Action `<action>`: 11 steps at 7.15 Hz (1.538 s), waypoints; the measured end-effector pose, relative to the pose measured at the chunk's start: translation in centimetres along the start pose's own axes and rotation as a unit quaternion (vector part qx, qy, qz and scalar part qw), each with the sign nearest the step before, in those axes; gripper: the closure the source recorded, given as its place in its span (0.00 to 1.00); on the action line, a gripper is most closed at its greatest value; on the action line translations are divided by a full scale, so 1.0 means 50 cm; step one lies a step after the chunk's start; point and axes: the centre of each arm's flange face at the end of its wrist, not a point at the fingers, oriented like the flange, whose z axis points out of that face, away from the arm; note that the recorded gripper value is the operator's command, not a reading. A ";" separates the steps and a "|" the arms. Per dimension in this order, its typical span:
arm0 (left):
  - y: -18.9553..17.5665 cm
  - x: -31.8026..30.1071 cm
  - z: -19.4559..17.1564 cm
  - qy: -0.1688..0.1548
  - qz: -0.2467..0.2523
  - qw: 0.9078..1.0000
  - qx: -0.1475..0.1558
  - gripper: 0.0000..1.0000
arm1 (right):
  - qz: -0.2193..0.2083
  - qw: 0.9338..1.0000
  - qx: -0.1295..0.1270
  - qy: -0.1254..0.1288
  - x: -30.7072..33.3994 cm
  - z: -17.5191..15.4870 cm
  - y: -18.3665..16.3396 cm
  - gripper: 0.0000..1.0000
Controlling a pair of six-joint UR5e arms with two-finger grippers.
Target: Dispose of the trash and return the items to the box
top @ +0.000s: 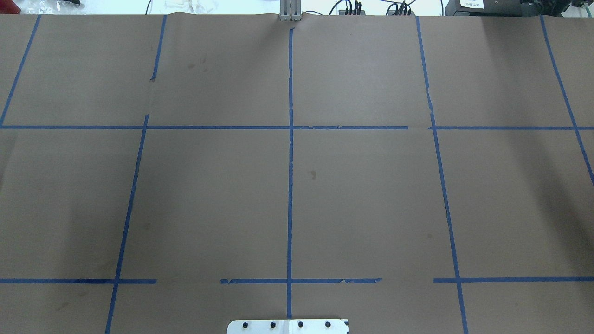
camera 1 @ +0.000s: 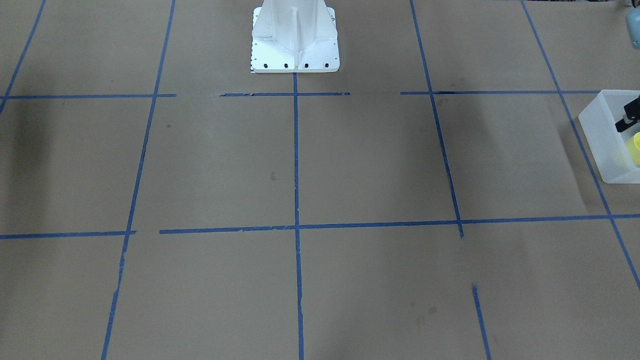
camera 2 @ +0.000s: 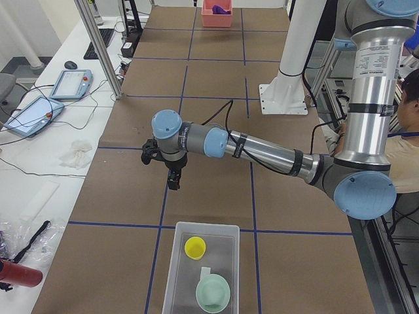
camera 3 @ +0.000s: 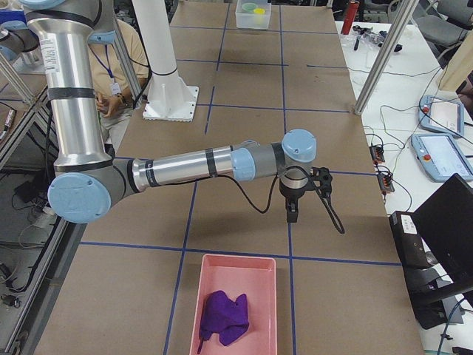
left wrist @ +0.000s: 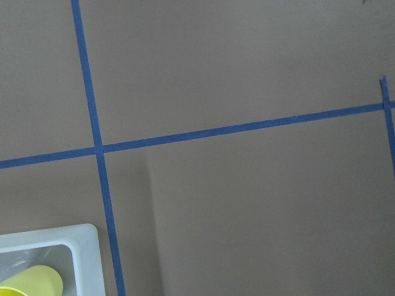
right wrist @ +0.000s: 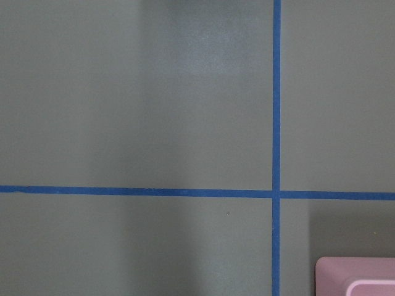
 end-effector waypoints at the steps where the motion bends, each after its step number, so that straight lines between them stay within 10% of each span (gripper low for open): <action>1: 0.003 -0.005 0.004 0.000 -0.003 1.000 -0.002 0.00 | 0.001 1.000 0.000 0.001 0.008 0.001 -0.003 0.00; 11: 0.018 0.003 -0.190 -0.008 0.011 0.994 0.104 0.00 | -0.039 0.998 -0.006 -0.050 0.013 -0.008 -0.004 0.00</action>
